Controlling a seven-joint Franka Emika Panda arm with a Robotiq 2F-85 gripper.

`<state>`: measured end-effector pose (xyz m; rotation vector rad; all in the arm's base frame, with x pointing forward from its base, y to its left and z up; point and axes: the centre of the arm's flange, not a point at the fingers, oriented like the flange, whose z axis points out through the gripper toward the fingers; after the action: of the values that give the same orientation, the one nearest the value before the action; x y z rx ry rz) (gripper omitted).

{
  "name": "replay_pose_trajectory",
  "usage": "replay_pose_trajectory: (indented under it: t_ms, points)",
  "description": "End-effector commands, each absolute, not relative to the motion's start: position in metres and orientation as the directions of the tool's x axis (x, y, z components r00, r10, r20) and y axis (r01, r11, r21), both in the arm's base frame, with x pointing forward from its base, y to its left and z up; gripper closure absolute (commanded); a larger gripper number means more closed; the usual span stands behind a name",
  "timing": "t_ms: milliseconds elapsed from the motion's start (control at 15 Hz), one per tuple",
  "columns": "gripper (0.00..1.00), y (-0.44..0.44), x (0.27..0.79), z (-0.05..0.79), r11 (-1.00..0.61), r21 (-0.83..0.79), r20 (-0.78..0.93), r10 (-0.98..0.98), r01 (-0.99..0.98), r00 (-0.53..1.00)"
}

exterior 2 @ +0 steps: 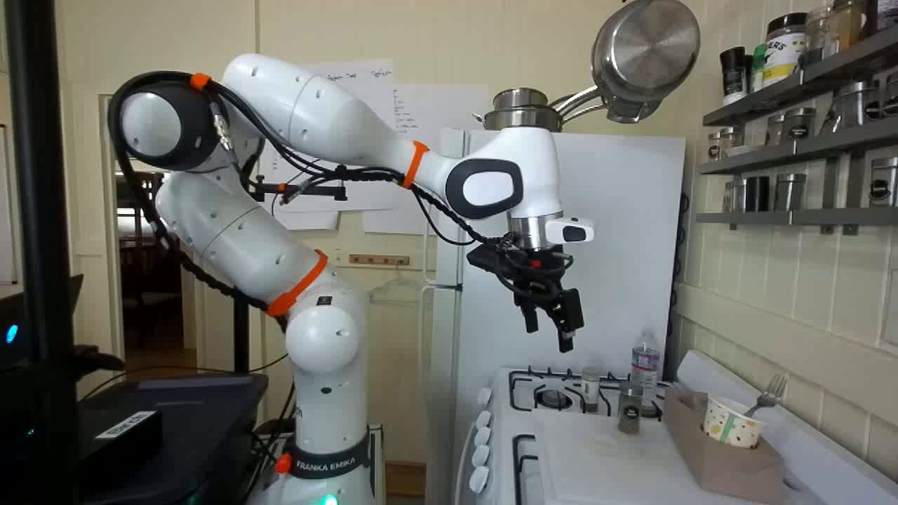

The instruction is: Remove the fork from the paper cup and put it on the stove on the left

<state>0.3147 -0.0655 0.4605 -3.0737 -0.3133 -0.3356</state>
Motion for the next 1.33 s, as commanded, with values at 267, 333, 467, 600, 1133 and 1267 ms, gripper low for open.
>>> replay_pose_trajectory:
  t_ms: [267, 333, 467, 600, 1133, 1267]
  points:
    - [0.00, -0.065, 0.315, 0.458, -0.979, -0.013, 0.211, 0.196, 0.203, 0.958]
    - [0.00, -0.065, 0.315, 0.458, -0.979, -0.014, 0.210, 0.196, 0.203, 0.958]
    - [0.00, -0.079, 0.337, 0.463, -0.988, 0.017, 0.299, 0.150, 0.152, 0.942]
    - [0.00, -0.096, 0.368, 0.471, -0.991, 0.032, 0.388, 0.130, 0.128, 0.912]
    - [0.00, -0.145, 0.482, 0.454, -0.988, 0.133, 0.451, 0.132, 0.080, 0.883]
    - [0.00, -0.154, 0.517, 0.446, -0.988, 0.138, 0.420, 0.121, 0.068, 0.900]
